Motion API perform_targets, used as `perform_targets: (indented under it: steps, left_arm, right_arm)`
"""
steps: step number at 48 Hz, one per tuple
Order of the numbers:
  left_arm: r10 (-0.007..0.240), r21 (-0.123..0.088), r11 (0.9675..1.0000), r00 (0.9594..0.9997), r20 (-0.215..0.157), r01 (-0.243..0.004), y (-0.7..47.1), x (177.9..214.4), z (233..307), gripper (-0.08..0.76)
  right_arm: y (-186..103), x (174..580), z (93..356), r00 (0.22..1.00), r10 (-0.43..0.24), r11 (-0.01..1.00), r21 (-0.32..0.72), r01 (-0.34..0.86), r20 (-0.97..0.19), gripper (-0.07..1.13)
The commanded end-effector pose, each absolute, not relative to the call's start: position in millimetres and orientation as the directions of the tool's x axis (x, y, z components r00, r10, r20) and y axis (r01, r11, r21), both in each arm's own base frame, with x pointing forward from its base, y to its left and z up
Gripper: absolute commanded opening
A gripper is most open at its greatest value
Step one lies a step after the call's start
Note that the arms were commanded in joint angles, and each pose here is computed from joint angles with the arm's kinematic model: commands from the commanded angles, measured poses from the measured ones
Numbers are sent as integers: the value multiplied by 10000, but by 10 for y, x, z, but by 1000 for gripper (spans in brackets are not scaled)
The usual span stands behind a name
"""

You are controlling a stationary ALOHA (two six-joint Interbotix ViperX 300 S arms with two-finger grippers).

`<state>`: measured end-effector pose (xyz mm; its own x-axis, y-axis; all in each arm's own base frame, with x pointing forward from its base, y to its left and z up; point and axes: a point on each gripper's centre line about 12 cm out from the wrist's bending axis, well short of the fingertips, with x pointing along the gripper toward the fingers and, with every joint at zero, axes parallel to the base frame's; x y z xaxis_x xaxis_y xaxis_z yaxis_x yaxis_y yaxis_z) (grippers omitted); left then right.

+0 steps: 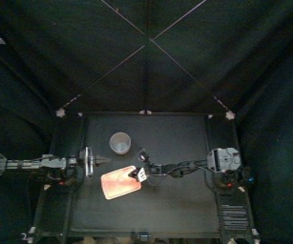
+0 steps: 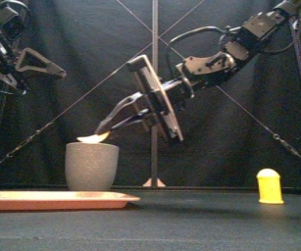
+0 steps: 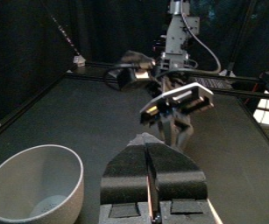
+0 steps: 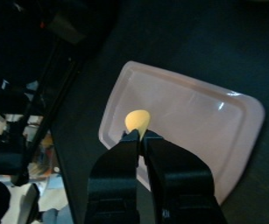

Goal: Pick the chip then place it on the pink plate
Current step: Drop chip on the pink plate and return to neutral

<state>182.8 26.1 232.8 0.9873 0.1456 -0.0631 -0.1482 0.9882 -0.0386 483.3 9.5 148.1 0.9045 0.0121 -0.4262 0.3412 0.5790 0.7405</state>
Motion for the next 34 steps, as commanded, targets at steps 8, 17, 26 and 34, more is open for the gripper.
perform_targets:
  steps: [8,17,26,34]
  left_arm:
    - [1489,-387,9878,9876,-493,-1509,269,1841,2373,55]
    - [1494,-402,9877,9876,-494,-1514,269,1841,2373,55]
    - [1498,-447,9874,9875,-494,-1520,270,1841,2373,55]
    - [1498,-431,9874,9874,-509,-1520,269,1839,2367,55]
  right_arm:
    - [291,5204,1490,9225,589,6363,7264,2597,-3814,602]
    - [264,5176,1426,9070,525,6356,7145,2925,-4179,961]
    - [227,5057,1488,9034,472,6447,7038,2985,-4263,1006]
    - [31,4824,1681,9186,216,6665,6905,2810,-3946,1005]
